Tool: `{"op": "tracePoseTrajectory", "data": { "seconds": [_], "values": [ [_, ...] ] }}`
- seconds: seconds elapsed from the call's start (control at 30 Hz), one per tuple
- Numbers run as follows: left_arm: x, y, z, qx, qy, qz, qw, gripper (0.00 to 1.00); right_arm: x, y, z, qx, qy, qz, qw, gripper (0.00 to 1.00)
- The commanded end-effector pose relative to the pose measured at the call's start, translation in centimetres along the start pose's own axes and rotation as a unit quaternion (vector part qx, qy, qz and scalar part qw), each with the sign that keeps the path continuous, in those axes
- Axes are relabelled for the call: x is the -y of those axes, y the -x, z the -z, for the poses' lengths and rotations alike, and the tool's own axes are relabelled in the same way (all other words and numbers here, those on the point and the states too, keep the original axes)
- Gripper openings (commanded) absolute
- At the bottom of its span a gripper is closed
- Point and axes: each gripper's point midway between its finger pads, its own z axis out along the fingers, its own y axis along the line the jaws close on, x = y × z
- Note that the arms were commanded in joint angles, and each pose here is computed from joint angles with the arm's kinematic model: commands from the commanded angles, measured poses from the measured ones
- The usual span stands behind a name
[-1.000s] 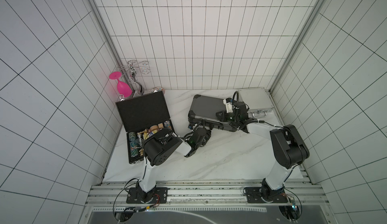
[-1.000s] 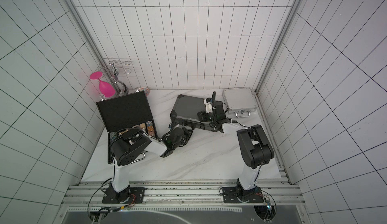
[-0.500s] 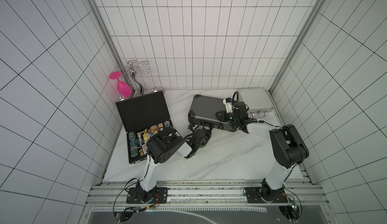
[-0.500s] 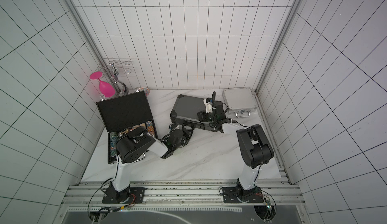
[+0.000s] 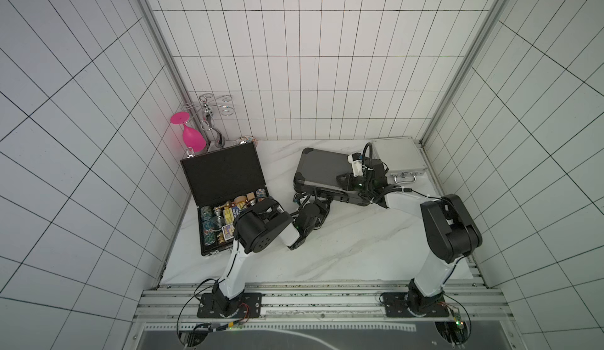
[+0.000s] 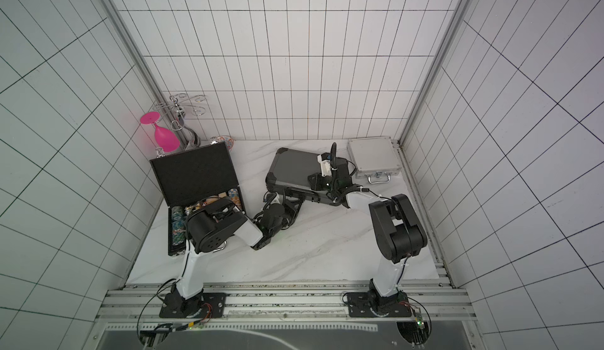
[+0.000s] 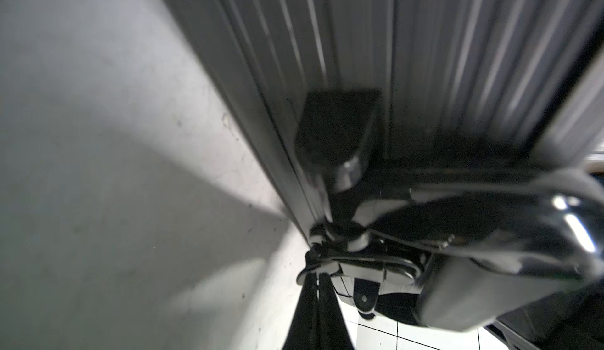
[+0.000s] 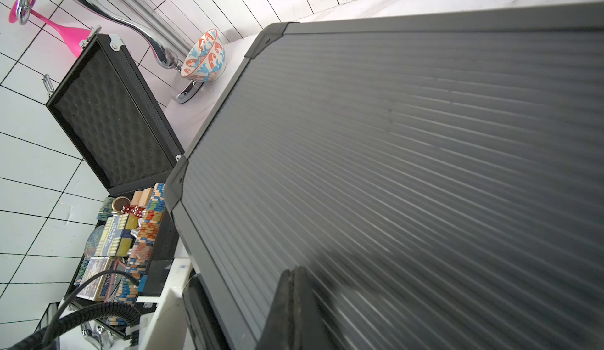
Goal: Close the poker set cases
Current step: Fasten the fastener on the poker set case.
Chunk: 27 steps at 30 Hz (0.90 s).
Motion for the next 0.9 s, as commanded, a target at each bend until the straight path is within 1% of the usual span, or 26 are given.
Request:
{"op": "tracePoseTrajectory", "data": {
  "seconds": [0.0,0.27,0.4,0.5,0.57,0.67,0.87],
  "values": [
    [-1.3,0.4,-0.6,0.009,0.021,0.004,1.0,0.0,7.0,-15.0,1.0,-0.219,-0.12,-0.104,0.963,0.05],
    [-3.2,0.2,-0.9,0.006,0.079,-0.013,0.997,0.0,7.2,-16.3,1.1,-0.235,-0.116,-0.105,0.959,0.03],
    [-4.0,0.5,-1.0,0.01,0.085,-0.006,0.996,0.0,7.4,-17.1,1.1,-0.242,-0.115,-0.108,0.957,0.03],
    [-4.1,1.0,-0.4,0.023,0.082,-0.007,0.996,0.0,7.7,-17.4,1.1,-0.245,-0.119,-0.107,0.956,0.03],
    [-3.6,1.6,0.1,0.038,0.067,-0.008,0.997,0.0,7.7,-17.4,0.9,-0.245,-0.119,-0.108,0.956,0.03],
    [-3.6,2.0,0.4,0.049,0.053,0.005,0.997,0.0,7.7,-17.3,0.8,-0.244,-0.118,-0.109,0.956,0.03],
    [-3.6,1.2,-0.7,0.032,0.06,0.001,0.998,0.0,7.9,-17.3,1.0,-0.244,-0.121,-0.109,0.956,0.03]
  ]
}}
